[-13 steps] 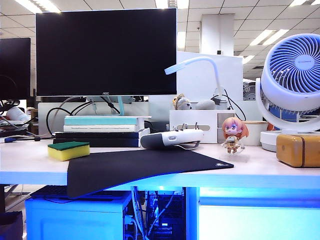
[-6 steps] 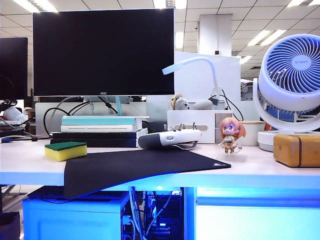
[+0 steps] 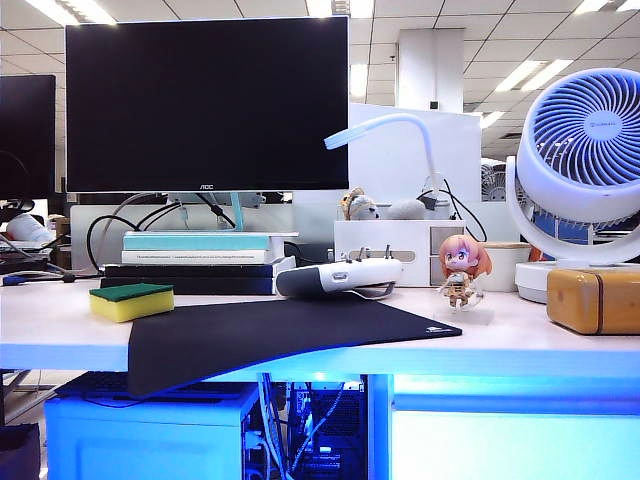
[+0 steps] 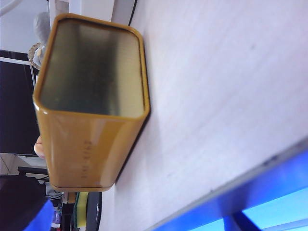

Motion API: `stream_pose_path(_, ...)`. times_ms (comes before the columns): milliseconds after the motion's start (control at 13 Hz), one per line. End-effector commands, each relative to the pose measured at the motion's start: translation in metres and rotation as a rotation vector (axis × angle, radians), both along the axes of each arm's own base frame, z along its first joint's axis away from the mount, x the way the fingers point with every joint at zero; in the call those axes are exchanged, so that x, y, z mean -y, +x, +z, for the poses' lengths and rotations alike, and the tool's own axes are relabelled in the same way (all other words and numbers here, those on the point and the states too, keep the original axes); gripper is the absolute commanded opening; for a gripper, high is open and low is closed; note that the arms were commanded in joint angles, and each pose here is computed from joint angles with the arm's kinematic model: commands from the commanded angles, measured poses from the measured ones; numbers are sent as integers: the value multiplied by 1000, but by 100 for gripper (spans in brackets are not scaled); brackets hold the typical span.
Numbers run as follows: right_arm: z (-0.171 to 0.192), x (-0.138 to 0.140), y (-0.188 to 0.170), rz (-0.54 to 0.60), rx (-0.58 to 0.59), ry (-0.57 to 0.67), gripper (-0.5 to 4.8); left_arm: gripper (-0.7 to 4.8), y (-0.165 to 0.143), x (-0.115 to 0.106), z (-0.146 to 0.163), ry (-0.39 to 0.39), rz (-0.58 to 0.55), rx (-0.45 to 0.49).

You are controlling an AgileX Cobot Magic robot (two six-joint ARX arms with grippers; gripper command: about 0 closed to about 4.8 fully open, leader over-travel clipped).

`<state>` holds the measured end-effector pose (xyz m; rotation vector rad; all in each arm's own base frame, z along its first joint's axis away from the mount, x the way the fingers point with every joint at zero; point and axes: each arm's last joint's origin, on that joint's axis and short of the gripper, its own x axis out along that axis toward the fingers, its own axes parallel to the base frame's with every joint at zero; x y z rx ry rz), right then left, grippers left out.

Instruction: Open the drawer, place the cleaning sponge inside, then close the drawer.

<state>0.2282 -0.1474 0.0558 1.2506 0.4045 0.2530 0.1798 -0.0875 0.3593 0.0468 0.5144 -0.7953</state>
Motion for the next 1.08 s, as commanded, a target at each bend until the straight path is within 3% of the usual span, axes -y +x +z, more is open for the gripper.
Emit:
stream_pose_path(77, 11, 1, 4, -1, 89, -80, 479, -6, -1, 0, 4, 3, -15, 41)
stream_pose_path(925, 6, -10, -11, 20, 52, -49, 479, -6, 1, 1, 10, -30, -10, 95)
stream_pose_path(1079, 1, -13, -18, -63, 8, -51, 479, -6, 0, 1, 10, -43, -35, 91)
